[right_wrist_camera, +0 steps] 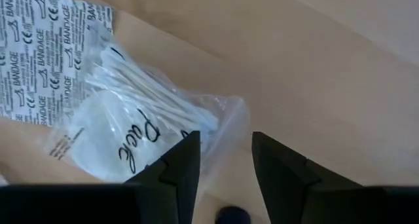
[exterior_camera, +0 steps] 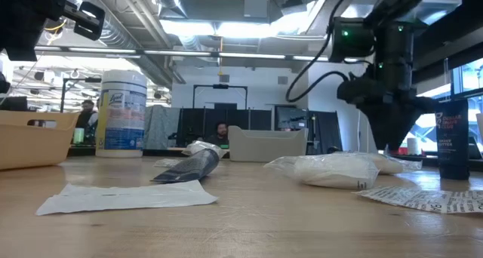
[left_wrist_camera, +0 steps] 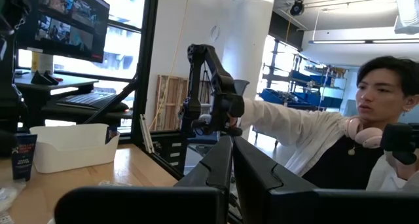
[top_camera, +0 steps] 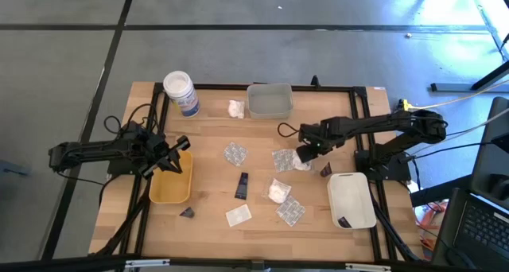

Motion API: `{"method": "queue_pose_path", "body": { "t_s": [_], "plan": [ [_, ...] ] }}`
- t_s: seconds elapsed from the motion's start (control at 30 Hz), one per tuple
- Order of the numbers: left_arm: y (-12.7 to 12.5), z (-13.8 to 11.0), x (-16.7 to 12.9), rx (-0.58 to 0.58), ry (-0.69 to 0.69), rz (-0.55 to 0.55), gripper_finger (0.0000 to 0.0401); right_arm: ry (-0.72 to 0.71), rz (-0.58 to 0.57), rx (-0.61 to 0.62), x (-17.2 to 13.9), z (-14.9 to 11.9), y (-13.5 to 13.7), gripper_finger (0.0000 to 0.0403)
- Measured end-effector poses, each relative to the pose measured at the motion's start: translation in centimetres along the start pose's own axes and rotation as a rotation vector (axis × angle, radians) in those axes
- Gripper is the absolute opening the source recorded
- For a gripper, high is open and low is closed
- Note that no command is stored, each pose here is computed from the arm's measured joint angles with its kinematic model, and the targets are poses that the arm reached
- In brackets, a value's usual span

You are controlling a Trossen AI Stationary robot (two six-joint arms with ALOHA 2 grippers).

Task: Pick & Place Travel size toiletries
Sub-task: Put the white cotton pack into the gray bin

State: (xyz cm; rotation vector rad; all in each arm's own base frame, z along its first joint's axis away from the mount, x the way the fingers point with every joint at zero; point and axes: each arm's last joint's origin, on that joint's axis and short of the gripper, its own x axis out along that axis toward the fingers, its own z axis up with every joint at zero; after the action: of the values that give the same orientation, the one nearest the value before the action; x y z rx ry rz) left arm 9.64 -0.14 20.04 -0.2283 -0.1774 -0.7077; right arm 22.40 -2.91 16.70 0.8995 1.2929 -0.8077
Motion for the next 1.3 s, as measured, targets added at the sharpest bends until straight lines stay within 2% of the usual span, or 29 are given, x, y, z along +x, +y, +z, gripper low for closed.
{"method": "queue_pose_path", "body": {
  "t_s": [0.53,0.83,1.03,1.3],
  "plan": [
    [0.0,0.0,0.0,0.000,0.000,0.000,0.0011,-0.010,-0.012,0.004,0.9,-0.3,-0.6,0.0141],
    [0.0,0.0,0.0,0.000,0.000,0.000,0.0011,-0.042,0.022,0.004,1.0,0.0,-0.2,0.0116],
    [0.0,0.0,0.0,0.000,0.000,0.000,0.0012,-0.046,0.028,0.008,2.3,-0.5,-0.9,0.0103],
    [0.0,0.0,0.0,0.000,0.000,0.000,0.0013,-0.033,0.023,0.012,3.1,-0.9,-1.5,0.0112]
  ]
}}
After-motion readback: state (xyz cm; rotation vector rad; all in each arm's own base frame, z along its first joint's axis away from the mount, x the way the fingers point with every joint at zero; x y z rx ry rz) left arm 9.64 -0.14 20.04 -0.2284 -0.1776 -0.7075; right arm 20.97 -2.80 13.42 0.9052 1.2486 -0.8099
